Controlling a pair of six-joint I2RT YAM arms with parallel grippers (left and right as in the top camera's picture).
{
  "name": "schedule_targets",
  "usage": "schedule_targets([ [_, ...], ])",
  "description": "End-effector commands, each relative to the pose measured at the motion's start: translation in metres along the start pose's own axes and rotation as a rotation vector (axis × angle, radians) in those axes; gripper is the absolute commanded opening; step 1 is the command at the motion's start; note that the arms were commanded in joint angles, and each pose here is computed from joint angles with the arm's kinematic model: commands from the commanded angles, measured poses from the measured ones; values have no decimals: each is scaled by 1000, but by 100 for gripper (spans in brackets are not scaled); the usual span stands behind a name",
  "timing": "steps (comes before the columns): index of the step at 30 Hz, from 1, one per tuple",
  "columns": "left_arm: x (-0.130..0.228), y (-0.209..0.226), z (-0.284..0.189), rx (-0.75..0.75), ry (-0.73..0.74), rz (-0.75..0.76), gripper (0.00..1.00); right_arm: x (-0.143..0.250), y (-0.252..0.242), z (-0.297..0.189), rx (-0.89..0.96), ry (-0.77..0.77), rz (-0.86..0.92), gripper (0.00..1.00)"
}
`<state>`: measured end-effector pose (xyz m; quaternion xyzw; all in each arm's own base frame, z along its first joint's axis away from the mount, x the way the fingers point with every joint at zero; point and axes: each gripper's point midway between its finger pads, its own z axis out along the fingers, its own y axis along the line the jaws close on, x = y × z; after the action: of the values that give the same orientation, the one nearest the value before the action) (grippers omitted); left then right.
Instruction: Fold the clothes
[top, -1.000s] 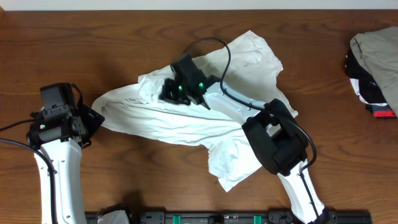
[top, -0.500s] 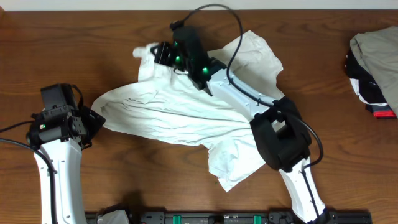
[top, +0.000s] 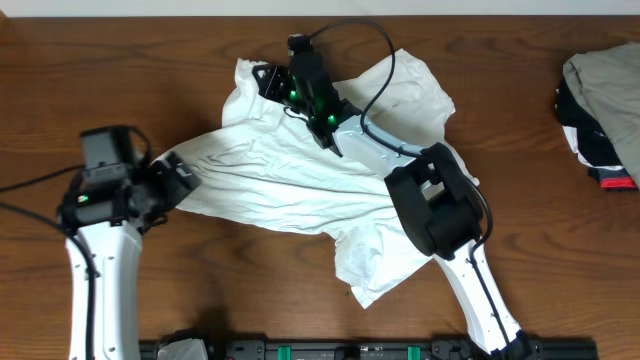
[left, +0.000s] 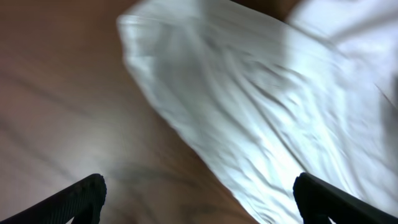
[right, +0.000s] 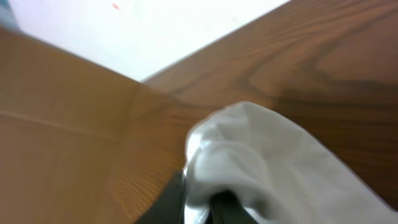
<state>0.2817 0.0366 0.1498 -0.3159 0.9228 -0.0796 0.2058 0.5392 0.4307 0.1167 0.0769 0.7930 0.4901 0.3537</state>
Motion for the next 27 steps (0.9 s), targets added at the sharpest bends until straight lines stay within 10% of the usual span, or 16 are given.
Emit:
schedule_targets([
  [1,11,-28,1,76,26,134,98,6,18,1,-68,42,-2,38],
  [6,23,-60,1,139,18,246,98,-17,32,-9,-170,125,-113,99],
  [19,59,-158,49,292,28,512,84,-116,-91,-130,440,369,-92,99],
  [27,74,-184,124,300,56,583,82,-102,-141,-213,780,566,-135,99],
])
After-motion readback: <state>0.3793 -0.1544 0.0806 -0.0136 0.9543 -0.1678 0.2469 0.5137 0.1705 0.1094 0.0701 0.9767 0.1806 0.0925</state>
